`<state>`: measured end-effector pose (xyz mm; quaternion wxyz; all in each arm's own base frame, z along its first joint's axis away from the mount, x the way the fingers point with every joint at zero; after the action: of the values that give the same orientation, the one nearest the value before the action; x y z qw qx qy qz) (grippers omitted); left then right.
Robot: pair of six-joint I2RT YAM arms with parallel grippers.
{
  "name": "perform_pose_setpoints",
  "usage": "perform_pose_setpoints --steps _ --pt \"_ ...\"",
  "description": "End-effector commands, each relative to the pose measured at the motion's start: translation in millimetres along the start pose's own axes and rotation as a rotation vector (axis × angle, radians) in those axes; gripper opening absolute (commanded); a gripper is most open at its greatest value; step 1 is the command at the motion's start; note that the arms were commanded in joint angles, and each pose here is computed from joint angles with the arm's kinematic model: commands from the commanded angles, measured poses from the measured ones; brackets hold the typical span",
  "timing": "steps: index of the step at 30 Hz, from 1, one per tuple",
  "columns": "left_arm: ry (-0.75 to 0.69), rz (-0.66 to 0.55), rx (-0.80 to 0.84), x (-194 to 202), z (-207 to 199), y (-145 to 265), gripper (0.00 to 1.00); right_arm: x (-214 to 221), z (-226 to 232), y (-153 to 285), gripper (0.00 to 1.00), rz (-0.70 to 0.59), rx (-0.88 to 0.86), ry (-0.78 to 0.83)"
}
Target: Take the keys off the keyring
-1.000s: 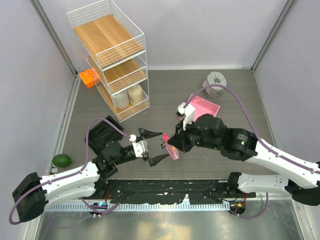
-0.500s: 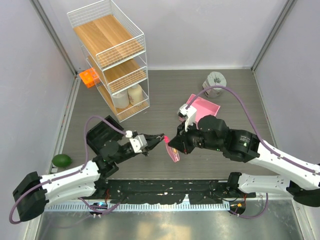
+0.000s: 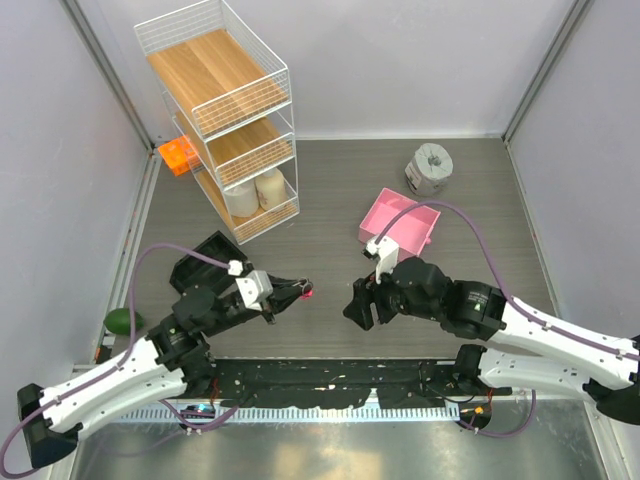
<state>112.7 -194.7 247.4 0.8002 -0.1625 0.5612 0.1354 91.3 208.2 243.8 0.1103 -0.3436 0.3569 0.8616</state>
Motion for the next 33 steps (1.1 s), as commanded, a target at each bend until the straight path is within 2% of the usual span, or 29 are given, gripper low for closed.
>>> perform_pose_setpoints --steps 1,5,8,13,18,24,30,33 --pt "0.114 0.033 0.056 -29 -2 12 0.00 -13 8 9 0.69 -0.126 -0.115 0.051" --pt "0.156 0.113 0.127 -36 -8 22 0.00 -10 22 12 0.68 -0.169 -0.315 0.136" --pt "0.131 0.101 0.156 -37 -11 27 0.00 -5 28 9 0.67 -0.241 -0.456 0.206" --pt "0.067 0.050 0.173 -36 -13 31 0.00 -21 34 21 0.65 -0.400 -0.517 0.237" --pt "0.044 0.102 0.189 -31 -12 27 0.00 -32 51 27 0.64 -0.420 -0.596 0.255" --pt "0.080 0.399 0.125 -29 4 30 0.00 -40 55 11 0.64 -0.368 -0.530 0.263" --pt "0.138 0.746 -0.005 -25 19 44 0.00 -37 45 0 0.63 -0.405 -0.485 0.231" --pt "0.169 0.880 0.021 -22 18 43 0.00 -35 46 -6 0.61 -0.398 -0.498 0.226"
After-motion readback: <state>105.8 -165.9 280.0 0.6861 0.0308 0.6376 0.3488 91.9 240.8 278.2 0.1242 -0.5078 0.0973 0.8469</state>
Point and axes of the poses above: each gripper's point midway between its finger pads, its own y axis back along the fingers, its own z axis along the line the jaws close on, x = y × z, the point moved 7 cm from there along y, back along the fingers, and after that the axes turned 13 degrees about -y, right-handed, at the moved point
